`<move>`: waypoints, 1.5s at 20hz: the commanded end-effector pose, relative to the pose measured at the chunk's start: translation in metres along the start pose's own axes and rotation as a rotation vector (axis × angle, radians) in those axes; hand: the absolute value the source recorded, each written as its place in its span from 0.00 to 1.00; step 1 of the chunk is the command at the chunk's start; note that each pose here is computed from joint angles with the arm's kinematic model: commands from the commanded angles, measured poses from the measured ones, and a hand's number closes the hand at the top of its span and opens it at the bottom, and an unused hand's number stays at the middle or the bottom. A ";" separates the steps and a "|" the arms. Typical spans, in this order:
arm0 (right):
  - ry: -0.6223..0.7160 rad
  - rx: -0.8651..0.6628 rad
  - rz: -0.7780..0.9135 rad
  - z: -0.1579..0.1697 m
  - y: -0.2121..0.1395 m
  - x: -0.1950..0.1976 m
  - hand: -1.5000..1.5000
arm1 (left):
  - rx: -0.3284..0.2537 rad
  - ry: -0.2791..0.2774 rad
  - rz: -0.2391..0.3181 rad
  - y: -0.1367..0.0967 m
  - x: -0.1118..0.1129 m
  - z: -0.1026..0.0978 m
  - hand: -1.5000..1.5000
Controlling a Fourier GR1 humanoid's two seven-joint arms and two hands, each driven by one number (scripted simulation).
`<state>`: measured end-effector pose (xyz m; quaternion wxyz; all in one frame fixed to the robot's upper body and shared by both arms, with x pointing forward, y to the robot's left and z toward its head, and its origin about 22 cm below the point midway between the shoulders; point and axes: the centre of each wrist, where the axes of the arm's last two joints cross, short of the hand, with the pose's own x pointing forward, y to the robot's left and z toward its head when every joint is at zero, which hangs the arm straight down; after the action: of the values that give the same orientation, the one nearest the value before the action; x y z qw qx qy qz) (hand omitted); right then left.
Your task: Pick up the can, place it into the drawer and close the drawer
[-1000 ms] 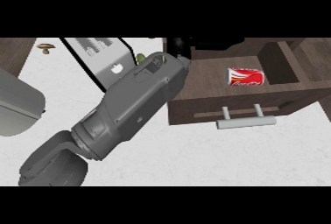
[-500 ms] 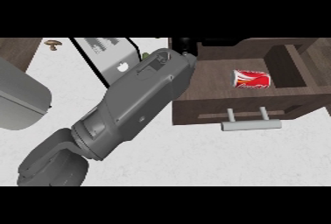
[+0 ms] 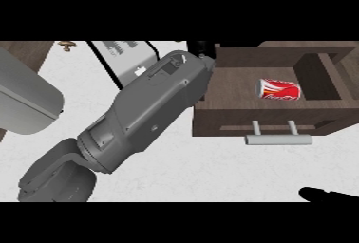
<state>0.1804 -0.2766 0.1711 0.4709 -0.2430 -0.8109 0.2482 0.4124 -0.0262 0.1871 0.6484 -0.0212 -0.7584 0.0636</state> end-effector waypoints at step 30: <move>0.051 0.228 0.635 -0.146 0.178 -0.126 0.00 | 0.079 0.021 -0.063 0.100 0.020 -0.010 0.00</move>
<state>0.3821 -0.1907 0.0637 0.4086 -0.4215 -0.6680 0.4573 0.4179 0.0642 0.2015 0.6559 0.0197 -0.7508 0.0755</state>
